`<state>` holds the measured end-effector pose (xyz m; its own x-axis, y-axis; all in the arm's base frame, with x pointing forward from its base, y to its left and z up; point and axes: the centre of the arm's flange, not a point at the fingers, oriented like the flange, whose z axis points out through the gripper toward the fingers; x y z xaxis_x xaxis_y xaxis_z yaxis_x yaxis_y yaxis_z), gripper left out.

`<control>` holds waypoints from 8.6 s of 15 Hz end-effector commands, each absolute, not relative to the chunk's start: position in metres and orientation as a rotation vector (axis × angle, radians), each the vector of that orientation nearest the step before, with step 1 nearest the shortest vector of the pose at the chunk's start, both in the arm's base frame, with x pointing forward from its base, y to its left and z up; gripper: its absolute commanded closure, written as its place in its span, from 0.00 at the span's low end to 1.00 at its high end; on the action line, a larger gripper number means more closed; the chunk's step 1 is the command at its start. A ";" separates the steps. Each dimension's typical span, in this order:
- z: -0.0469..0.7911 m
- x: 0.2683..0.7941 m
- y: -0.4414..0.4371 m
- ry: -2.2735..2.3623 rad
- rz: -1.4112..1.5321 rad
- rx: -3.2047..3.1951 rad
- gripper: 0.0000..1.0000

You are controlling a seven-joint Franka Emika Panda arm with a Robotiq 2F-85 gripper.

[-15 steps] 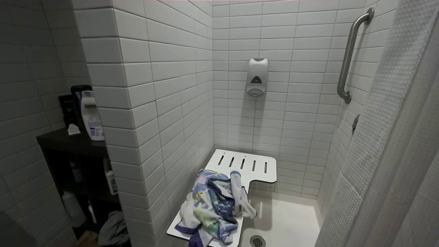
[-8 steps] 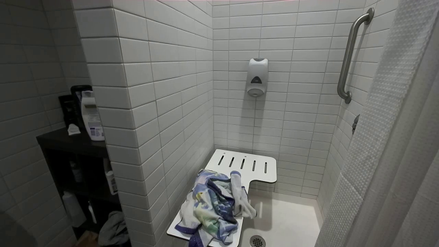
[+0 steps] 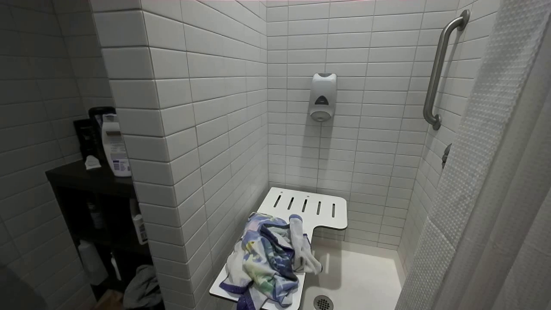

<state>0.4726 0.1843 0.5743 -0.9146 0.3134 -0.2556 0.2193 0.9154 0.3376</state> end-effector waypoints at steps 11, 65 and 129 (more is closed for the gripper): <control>0.582 0.467 0.184 2.804 0.490 0.296 0.70; 0.748 0.211 0.161 2.862 0.199 0.275 0.98; 0.843 0.002 0.453 1.845 0.076 -1.170 0.98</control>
<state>-0.0193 0.4536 0.8135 -0.1175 -0.6794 -0.7243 -0.7461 0.5417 -0.3871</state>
